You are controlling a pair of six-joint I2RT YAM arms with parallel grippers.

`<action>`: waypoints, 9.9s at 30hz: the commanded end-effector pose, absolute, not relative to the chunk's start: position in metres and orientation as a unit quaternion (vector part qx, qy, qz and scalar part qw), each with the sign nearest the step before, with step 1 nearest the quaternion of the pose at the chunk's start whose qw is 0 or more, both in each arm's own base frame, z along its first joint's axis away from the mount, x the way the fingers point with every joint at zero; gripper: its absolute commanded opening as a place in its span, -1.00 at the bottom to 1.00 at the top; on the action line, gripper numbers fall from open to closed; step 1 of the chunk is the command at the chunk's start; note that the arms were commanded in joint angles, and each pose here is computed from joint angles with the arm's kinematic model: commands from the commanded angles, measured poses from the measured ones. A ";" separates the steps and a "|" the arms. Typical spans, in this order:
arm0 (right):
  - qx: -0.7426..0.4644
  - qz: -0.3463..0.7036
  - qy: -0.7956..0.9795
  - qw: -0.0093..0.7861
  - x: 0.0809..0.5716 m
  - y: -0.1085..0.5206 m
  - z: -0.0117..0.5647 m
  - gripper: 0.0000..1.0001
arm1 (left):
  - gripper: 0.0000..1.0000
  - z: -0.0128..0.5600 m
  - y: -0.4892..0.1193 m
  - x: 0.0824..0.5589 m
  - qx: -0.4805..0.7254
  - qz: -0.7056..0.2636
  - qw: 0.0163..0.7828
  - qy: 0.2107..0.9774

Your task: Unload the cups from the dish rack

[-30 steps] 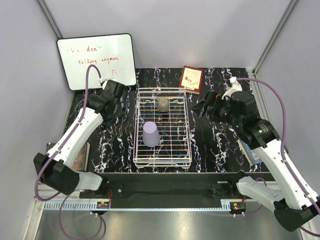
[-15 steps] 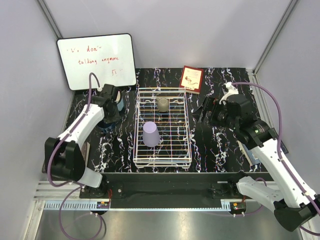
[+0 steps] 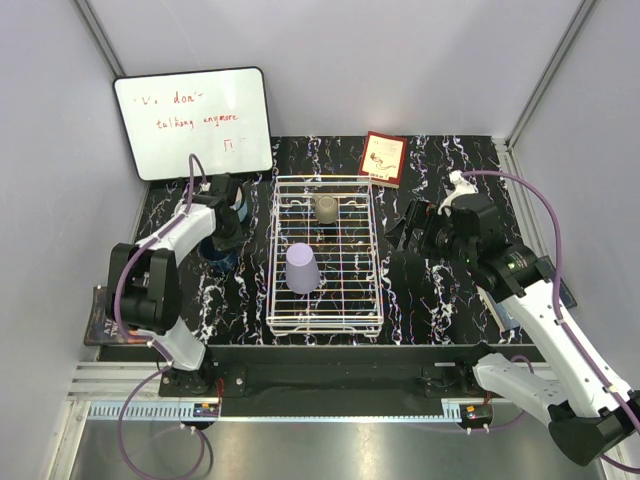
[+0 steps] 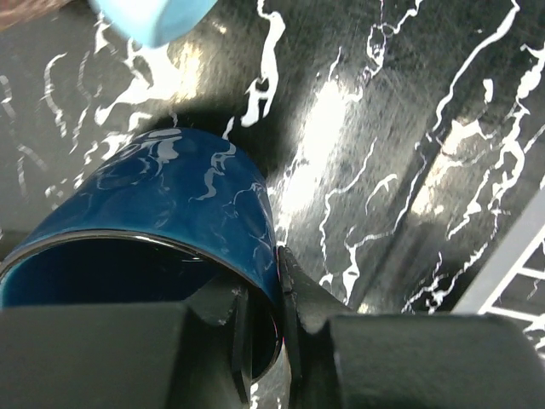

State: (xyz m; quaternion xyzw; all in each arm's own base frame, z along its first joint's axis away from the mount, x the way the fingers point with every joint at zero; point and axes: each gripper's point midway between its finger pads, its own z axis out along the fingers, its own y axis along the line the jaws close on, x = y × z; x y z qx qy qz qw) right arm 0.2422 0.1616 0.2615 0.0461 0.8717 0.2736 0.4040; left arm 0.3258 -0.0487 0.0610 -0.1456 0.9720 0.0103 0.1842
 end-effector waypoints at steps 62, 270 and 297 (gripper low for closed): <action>0.041 0.262 0.892 0.365 0.226 0.158 0.230 0.99 | 0.97 0.156 -0.239 0.245 0.017 -0.065 0.347 0.935; 0.082 0.295 0.872 0.382 0.239 0.137 0.266 1.00 | 0.98 0.155 -0.247 0.297 -0.003 -0.100 0.315 0.944; 0.086 0.286 0.871 0.390 0.241 0.135 0.265 0.99 | -1.00 0.195 -0.257 0.283 0.032 -0.141 0.346 0.927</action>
